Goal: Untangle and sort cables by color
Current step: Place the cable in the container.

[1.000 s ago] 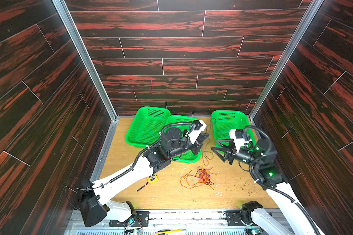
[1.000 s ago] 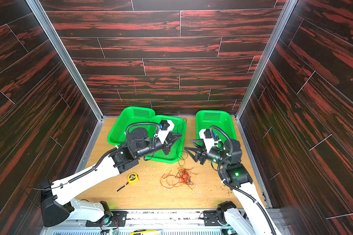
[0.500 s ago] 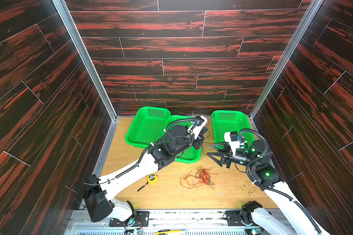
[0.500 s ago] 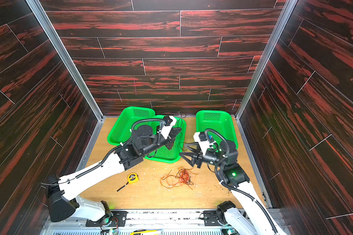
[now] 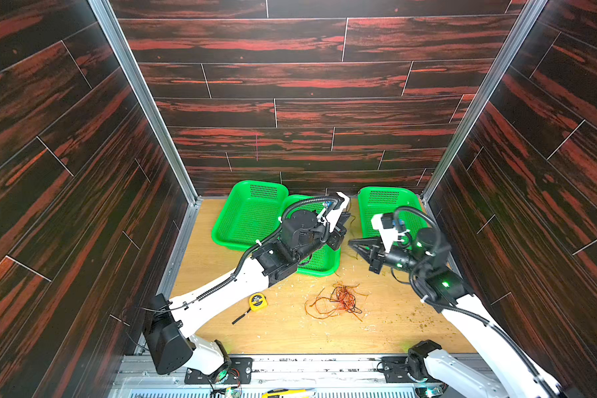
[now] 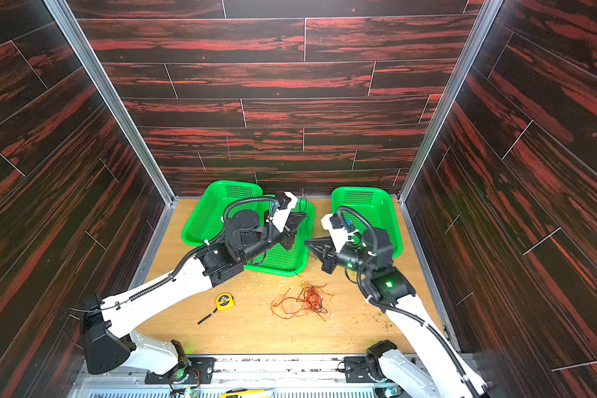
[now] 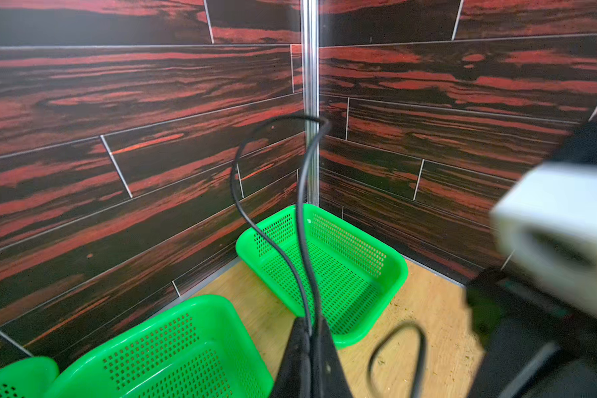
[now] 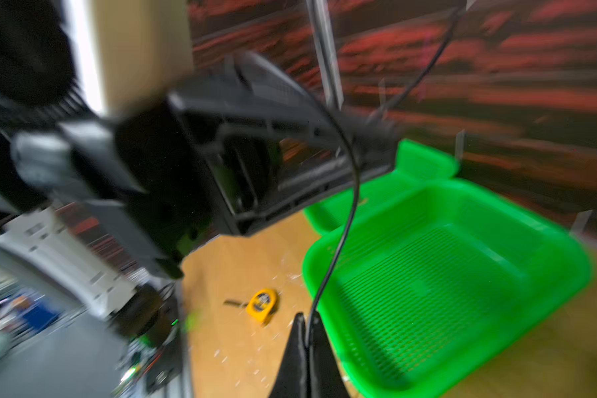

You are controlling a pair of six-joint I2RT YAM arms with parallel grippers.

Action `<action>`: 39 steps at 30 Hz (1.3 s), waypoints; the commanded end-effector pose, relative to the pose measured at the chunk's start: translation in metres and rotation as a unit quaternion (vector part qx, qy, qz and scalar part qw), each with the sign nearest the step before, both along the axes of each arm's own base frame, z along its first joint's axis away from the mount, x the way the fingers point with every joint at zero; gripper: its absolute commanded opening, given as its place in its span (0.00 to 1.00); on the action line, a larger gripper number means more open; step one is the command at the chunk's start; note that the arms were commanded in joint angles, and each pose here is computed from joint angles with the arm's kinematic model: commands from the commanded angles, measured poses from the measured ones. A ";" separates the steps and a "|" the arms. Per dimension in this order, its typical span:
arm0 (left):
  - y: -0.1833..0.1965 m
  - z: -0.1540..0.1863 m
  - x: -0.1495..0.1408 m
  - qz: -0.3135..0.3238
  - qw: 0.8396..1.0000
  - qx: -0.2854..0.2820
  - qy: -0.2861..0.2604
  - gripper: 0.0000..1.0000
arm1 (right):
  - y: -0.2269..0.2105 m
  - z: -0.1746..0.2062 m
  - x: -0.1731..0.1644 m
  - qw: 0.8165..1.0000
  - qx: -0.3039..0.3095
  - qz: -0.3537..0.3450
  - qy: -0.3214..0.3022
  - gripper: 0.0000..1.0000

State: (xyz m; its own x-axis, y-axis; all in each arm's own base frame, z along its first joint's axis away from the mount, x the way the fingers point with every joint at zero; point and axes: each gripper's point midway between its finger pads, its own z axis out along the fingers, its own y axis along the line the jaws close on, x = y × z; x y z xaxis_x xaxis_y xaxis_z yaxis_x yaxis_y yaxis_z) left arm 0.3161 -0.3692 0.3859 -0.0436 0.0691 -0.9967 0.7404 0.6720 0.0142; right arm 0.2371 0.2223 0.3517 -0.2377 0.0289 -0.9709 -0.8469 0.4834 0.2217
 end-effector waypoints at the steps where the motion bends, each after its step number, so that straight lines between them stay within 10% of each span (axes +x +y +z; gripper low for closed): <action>1: 0.026 -0.012 0.009 0.036 0.999 -0.008 0.032 0.15 | -0.018 0.036 0.003 0.997 0.008 -0.056 -0.048 0.00; 11: 0.064 -0.066 0.013 0.080 0.992 -0.003 0.096 0.57 | -0.037 0.078 0.038 0.990 -0.029 -0.137 -0.024 0.00; 32: 0.076 -0.055 -0.014 0.040 0.998 0.004 0.047 0.70 | -0.023 0.038 0.071 0.985 -0.138 -0.062 0.089 0.00; 39: 0.076 -0.065 -0.017 0.036 0.998 0.014 0.055 0.70 | -0.054 0.019 0.101 0.964 -0.190 -0.158 0.102 0.00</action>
